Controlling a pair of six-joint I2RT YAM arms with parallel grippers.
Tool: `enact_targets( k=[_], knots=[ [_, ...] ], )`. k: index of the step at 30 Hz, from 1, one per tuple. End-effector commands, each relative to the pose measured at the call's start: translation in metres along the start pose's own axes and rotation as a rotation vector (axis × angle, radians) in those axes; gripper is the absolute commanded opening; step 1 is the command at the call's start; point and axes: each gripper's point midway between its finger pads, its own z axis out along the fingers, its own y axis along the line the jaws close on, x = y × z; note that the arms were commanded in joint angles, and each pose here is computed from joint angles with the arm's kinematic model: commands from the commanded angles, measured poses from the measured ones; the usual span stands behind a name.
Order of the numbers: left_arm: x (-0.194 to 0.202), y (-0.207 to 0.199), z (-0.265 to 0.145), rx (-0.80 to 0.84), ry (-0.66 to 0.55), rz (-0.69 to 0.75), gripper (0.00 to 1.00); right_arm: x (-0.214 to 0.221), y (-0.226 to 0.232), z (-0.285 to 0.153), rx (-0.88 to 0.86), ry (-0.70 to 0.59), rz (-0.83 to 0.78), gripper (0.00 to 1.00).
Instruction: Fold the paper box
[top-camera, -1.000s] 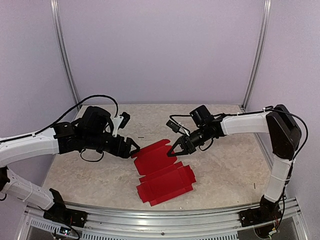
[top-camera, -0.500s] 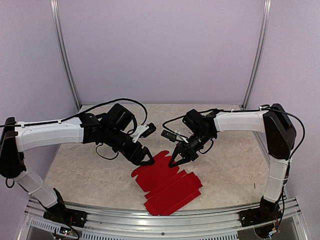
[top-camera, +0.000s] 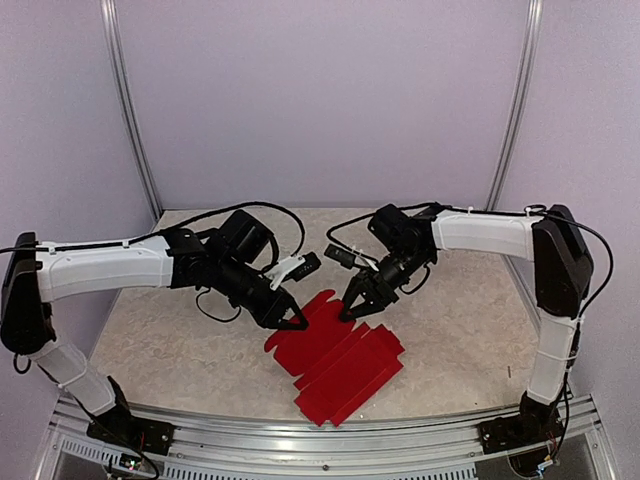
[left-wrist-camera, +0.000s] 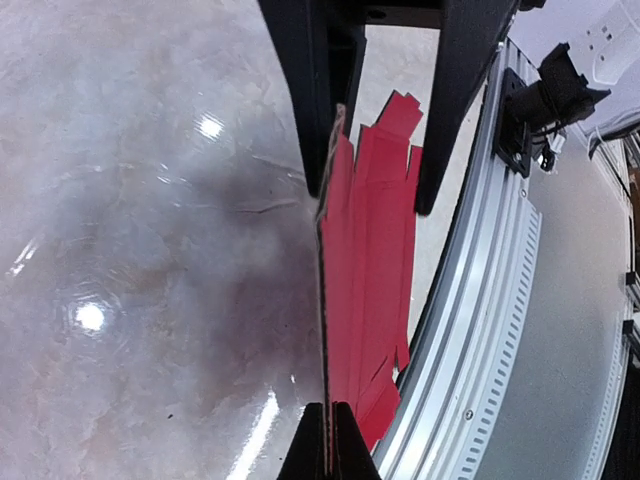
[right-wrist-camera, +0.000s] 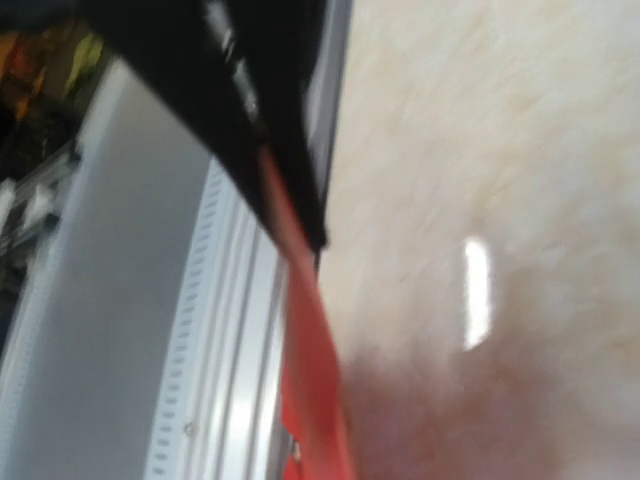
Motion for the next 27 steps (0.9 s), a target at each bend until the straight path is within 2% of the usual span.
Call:
enact_targets(
  k=[1,7,10,13,17,27],
  knots=[
    [-0.030,0.027,-0.046,-0.120,-0.190,-0.023,0.00,-0.034,-0.011,-0.063,0.060,-0.149,0.026,0.35],
    [-0.045,0.049,-0.100,-0.163,-0.438,-0.152,0.00,-0.049,-0.025,-0.128,0.231,-0.312,-0.007,0.44],
    [-0.043,0.057,-0.102,-0.169,-0.508,-0.260,0.00,-0.050,-0.026,-0.143,0.341,-0.400,-0.036,0.54],
    [-0.041,0.058,-0.094,-0.136,-0.609,-0.377,0.00,-0.043,-0.033,-0.146,0.407,-0.500,0.021,0.62],
    [-0.042,0.044,-0.092,-0.101,-0.761,-0.467,0.00,-0.038,-0.051,-0.142,0.424,-0.522,0.083,0.62],
    [-0.018,0.046,-0.101,-0.131,-0.958,-0.665,0.00,-0.015,-0.068,-0.127,0.432,-0.496,0.177,0.65]
  ],
)
